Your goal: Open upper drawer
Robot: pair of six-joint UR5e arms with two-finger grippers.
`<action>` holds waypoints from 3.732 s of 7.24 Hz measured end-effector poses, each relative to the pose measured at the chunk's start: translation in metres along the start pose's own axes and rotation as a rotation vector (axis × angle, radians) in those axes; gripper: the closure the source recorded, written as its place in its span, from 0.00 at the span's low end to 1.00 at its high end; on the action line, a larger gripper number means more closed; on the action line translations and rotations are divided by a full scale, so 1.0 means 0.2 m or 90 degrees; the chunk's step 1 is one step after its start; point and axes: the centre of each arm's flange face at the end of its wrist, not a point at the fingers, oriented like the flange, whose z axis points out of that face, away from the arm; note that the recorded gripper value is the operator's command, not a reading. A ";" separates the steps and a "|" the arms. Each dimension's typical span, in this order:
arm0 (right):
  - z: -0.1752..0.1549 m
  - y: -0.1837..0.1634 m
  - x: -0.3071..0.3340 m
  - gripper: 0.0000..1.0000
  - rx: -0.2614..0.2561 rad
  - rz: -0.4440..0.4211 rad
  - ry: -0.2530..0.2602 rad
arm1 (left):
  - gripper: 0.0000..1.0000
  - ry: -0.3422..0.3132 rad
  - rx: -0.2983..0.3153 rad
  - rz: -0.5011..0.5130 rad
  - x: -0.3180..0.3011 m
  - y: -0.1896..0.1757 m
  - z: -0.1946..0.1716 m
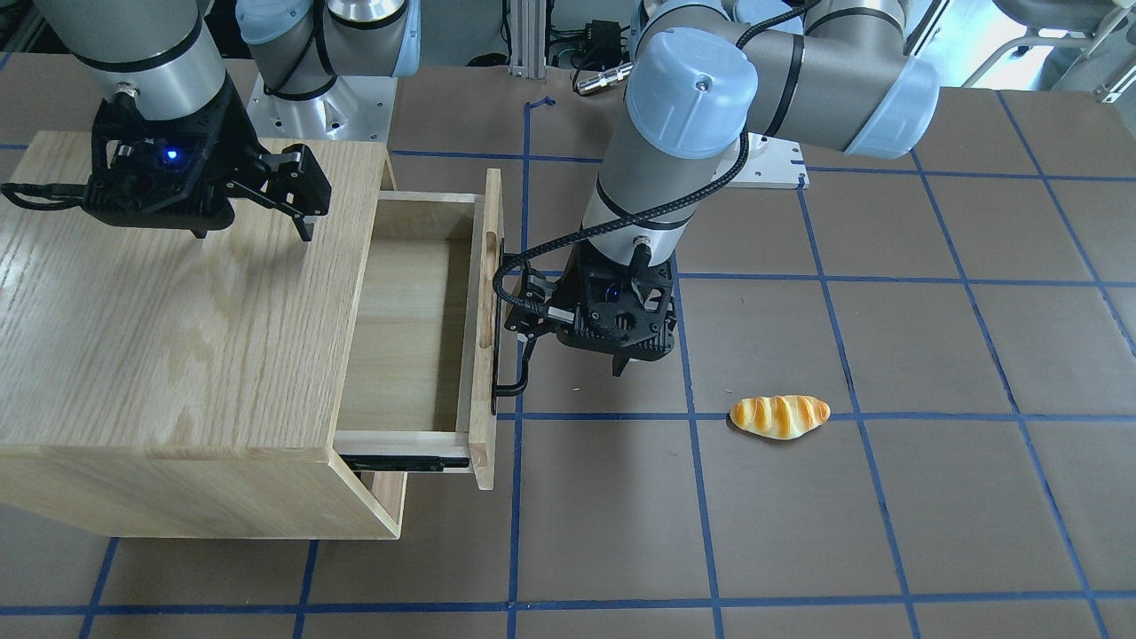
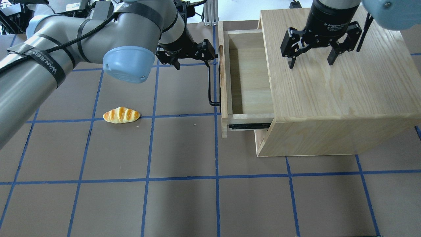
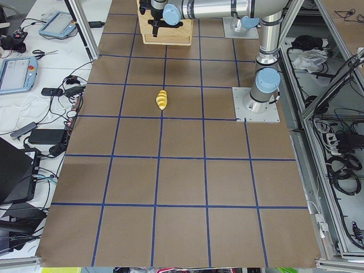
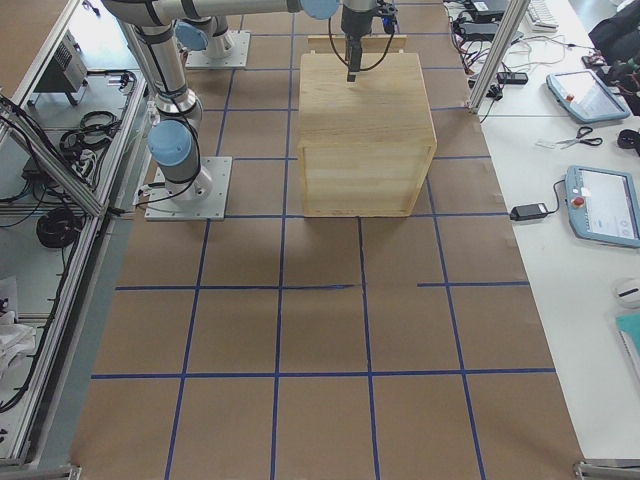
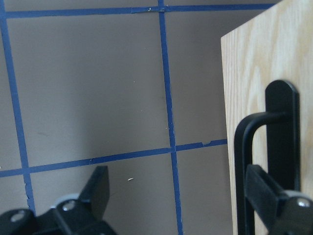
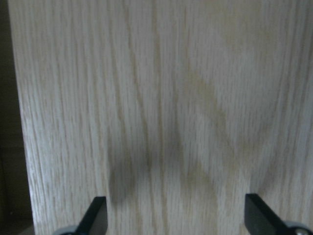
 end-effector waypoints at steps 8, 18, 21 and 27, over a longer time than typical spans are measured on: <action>0.00 0.00 0.00 0.00 0.001 0.000 0.000 | 0.00 0.004 -0.021 -0.009 0.02 0.01 0.08; 0.00 0.00 0.00 0.00 0.001 0.000 0.000 | 0.00 -0.003 -0.009 0.019 -0.03 -0.02 0.04; 0.00 0.00 0.00 0.00 0.001 0.000 0.000 | 0.00 -0.013 -0.006 0.037 -0.05 -0.02 0.03; 0.00 0.00 0.00 0.00 0.000 0.000 0.000 | 0.00 -0.028 -0.018 0.038 -0.05 0.01 -0.10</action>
